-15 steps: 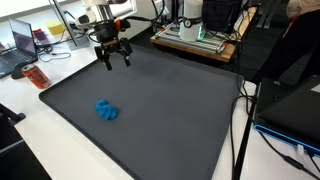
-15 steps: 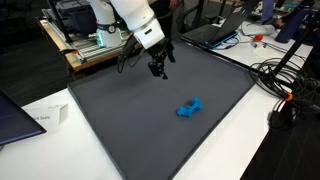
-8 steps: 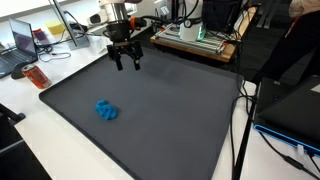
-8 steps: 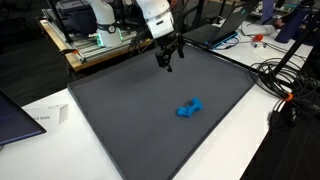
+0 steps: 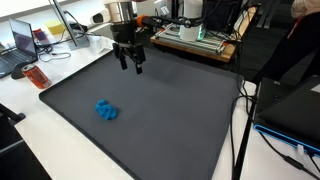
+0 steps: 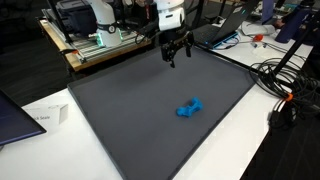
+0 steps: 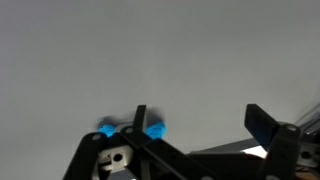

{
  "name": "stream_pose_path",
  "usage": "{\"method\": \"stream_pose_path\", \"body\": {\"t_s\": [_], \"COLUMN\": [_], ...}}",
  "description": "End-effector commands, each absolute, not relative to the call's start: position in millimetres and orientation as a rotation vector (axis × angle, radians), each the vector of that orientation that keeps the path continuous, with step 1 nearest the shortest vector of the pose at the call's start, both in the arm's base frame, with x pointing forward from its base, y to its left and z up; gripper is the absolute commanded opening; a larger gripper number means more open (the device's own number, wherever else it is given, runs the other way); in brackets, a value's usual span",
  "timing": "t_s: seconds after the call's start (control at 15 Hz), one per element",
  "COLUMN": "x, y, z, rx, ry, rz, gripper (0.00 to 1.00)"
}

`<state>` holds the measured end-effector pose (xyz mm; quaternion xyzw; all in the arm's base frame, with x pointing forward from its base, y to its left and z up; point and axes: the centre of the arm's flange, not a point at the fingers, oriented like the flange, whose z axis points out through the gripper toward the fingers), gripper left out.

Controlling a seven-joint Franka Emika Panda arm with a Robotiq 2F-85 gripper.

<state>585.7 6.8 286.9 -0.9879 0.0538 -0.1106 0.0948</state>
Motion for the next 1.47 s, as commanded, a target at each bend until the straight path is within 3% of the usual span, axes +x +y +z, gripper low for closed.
{"method": "stream_pose_path", "body": {"t_s": [0.0, 0.53, 1.0, 1.4], "x": [595.5, 594.6, 603.8, 609.9], "y": [22.8, 26.2, 35.6, 59.0], "z": [300.2, 298.7, 305.2, 301.1], "rx": [-2.981, -3.003, -3.040, -3.183], "ry": [0.308, 0.327, 0.423, 0.536], "rz": [-0.352, -0.370, -0.637, -0.698], "gripper": [1.00, 1.00, 1.00, 1.00]}}
